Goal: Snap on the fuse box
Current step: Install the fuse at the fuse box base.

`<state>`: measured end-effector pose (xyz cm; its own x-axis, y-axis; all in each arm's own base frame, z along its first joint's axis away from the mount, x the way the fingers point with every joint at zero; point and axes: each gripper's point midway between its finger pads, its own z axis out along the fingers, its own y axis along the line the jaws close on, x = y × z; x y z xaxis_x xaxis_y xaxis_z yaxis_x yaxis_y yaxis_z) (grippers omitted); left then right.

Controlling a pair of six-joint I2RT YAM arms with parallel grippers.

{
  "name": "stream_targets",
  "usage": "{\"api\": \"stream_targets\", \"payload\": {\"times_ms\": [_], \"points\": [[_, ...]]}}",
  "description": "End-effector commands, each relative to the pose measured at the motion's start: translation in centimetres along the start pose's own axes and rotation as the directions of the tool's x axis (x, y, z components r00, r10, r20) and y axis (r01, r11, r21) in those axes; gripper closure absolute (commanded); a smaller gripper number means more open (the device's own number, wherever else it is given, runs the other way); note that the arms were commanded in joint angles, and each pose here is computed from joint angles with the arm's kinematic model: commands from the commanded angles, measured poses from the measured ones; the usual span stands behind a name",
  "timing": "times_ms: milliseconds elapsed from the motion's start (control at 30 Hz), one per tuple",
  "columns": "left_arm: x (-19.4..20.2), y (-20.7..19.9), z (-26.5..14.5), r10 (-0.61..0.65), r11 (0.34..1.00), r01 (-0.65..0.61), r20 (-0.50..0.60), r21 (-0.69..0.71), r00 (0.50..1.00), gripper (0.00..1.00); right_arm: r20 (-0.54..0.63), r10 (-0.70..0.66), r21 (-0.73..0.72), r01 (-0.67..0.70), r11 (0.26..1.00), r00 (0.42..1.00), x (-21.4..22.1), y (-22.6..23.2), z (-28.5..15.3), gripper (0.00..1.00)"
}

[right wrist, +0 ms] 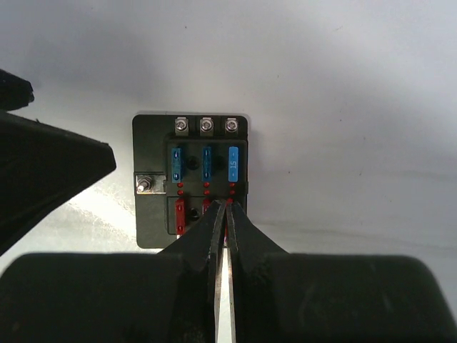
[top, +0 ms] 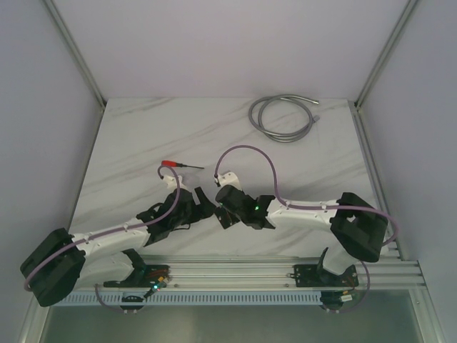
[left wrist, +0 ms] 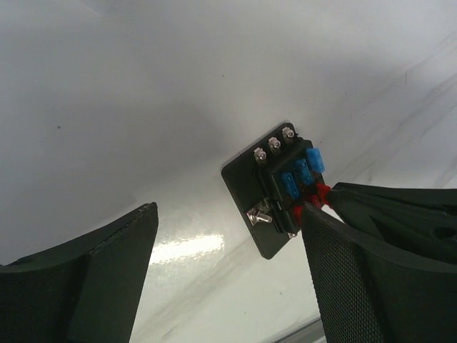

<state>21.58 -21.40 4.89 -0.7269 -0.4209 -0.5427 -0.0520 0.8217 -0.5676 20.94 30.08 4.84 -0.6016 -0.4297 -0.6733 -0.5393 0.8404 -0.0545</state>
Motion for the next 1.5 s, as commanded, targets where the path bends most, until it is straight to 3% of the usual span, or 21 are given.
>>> {"api": "stream_targets", "payload": {"times_ms": [0,433,767,1033,1467], "points": [[0.3,-1.8,-0.1,-0.027,0.998,0.029,-0.042,0.061,0.999,0.13,-0.129,-0.008,0.035,0.012,0.999,0.992,3.2,-1.0,-0.1,0.91],[2.6,-3.0,0.2,-0.026,0.994,0.039,-0.131,0.098,0.991,0.32,-0.103,0.022,0.040,-0.018,0.999,0.994,2.3,-1.7,-1.0,0.83],[3.7,-3.5,0.9,-0.015,0.995,0.031,-0.165,0.093,0.986,0.40,-0.120,0.021,0.009,-0.020,1.000,0.993,2.2,-1.0,-0.9,0.85],[4.0,-3.6,1.1,-0.020,0.995,0.037,-0.171,0.092,0.985,0.42,-0.111,0.033,-0.001,-0.034,0.999,0.993,1.5,-0.8,-1.4,0.75],[4.3,-4.0,1.3,-0.017,0.995,0.035,-0.178,0.099,0.984,0.43,-0.098,0.103,-0.047,-0.108,0.993,0.990,0.3,0.4,-2.3,0.74]]}}
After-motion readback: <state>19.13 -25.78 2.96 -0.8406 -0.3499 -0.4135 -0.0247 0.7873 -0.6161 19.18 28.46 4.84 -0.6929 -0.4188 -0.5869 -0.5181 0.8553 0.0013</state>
